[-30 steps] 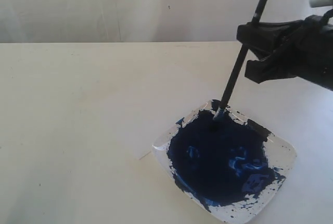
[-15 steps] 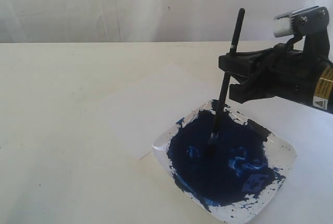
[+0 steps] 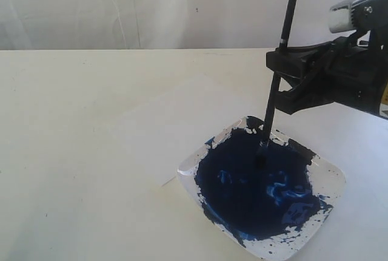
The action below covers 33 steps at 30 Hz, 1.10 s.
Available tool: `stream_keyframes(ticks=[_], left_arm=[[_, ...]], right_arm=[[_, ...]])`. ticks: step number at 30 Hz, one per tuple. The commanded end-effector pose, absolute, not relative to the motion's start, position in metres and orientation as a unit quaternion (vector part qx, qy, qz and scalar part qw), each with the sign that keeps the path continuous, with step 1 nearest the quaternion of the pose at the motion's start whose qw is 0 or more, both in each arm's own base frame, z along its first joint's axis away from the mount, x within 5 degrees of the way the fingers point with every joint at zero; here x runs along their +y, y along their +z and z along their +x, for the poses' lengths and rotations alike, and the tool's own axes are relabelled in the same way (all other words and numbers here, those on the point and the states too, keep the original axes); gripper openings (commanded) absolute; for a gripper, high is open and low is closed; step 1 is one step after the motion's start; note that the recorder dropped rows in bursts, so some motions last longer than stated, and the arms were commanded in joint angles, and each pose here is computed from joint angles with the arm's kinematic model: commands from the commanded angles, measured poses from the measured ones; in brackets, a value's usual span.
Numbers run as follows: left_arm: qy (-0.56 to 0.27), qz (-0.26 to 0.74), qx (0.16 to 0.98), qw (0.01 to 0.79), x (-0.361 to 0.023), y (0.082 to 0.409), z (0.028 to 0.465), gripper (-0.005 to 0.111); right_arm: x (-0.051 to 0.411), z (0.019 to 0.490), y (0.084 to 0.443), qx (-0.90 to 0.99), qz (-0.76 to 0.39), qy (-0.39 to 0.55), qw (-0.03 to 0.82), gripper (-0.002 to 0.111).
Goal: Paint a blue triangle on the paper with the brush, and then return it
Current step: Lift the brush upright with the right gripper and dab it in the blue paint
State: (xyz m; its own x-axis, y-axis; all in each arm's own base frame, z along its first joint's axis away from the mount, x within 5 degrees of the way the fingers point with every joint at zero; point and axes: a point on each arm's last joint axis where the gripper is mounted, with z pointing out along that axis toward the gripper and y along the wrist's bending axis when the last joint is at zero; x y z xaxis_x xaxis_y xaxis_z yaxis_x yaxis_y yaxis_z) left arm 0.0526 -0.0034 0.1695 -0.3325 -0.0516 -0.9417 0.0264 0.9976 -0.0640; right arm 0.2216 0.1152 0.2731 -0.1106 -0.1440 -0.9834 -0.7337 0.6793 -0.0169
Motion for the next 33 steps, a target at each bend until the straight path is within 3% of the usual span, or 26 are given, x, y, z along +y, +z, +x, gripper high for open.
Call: stream_keyframes(ticks=[1,22,33], left_arm=[[-0.038,-0.005,0.814,0.58,-0.004,0.169,0.052,0.0],[-0.038,-0.005,0.812,0.582,-0.004,0.169,0.053,0.0],[-0.038,-0.008,0.772,0.634,-0.003,0.181,0.056,0.0]], right_arm=[[0.114,0.225,0.268,0.715,-0.314,0.232,0.58,0.0],[0.112,0.226,0.265,0.725,-0.308,0.222,0.574,0.0],[0.113,0.222,0.274,0.706,-0.309,0.239,0.59,0.0]])
